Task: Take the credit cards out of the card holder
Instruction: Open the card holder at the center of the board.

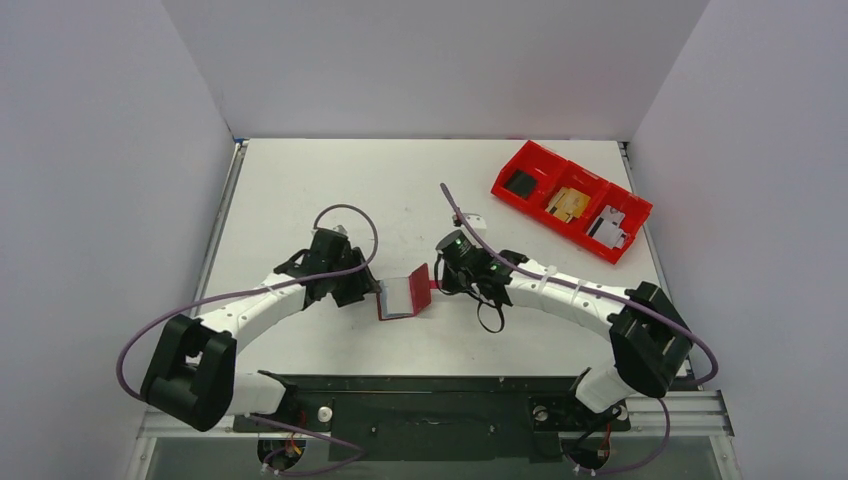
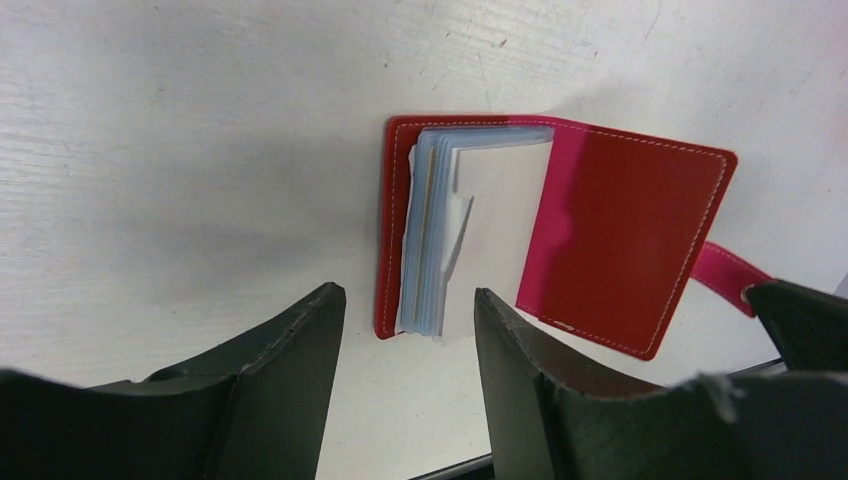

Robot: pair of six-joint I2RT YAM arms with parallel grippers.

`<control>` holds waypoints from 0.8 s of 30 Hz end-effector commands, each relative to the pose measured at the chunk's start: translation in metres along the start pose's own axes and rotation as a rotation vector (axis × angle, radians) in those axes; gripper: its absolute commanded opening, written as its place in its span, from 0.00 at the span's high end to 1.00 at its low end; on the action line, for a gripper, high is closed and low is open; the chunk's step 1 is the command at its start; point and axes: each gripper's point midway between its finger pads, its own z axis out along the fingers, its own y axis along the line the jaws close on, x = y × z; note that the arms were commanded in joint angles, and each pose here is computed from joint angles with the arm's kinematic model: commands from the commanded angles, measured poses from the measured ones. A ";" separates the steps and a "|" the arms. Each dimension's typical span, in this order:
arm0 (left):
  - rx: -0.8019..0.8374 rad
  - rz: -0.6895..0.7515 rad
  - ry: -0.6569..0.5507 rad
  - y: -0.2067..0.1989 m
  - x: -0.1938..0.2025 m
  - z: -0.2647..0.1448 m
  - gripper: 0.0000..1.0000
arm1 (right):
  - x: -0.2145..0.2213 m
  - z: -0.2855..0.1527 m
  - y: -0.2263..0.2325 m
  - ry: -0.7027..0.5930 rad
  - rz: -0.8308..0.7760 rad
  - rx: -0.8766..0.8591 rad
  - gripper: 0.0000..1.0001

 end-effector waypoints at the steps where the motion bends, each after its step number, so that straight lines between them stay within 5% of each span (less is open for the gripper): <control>1: 0.062 0.034 -0.017 -0.024 -0.008 0.008 0.52 | -0.006 0.002 -0.027 -0.047 -0.016 0.070 1.00; 24: -0.042 0.079 -0.034 -0.017 -0.006 0.017 0.60 | 0.023 0.061 -0.068 0.043 -0.020 0.164 1.00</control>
